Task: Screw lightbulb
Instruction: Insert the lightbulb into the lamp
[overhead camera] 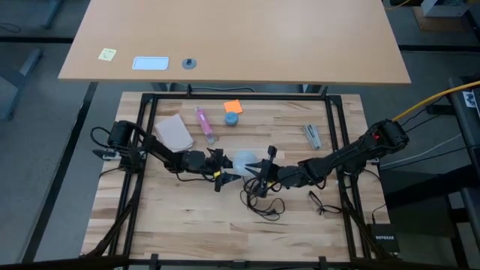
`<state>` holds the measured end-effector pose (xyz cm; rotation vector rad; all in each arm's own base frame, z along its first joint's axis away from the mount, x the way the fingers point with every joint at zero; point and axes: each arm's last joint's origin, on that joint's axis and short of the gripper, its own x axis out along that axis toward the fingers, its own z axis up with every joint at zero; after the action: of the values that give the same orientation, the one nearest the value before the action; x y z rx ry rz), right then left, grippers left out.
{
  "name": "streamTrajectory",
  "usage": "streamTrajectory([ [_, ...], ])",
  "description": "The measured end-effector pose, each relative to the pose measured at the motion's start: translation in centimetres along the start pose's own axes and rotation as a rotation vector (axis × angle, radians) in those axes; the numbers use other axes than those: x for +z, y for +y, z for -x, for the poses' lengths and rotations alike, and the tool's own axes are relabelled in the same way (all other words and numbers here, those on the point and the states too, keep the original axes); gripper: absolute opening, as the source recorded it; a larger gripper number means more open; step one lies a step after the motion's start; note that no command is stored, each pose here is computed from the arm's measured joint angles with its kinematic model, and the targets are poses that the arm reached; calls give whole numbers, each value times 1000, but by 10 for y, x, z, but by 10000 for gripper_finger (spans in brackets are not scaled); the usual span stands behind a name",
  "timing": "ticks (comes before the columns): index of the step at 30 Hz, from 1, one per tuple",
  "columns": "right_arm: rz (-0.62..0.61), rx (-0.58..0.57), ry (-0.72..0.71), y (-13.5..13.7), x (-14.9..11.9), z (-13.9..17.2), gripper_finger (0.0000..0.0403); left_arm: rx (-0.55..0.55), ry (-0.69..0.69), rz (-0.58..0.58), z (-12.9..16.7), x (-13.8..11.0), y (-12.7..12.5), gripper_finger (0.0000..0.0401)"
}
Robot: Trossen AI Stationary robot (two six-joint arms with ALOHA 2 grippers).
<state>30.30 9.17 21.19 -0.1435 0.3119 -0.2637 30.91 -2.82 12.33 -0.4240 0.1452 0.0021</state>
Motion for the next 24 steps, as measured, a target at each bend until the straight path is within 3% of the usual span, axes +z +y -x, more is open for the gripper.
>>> streamTrajectory([
  [19,23,-57,23,-2,-1,0,50,1,-1,114,0,0,0,239],
  [24,25,-117,22,-4,-2,1,50,1,1,68,0,0,1,239],
])
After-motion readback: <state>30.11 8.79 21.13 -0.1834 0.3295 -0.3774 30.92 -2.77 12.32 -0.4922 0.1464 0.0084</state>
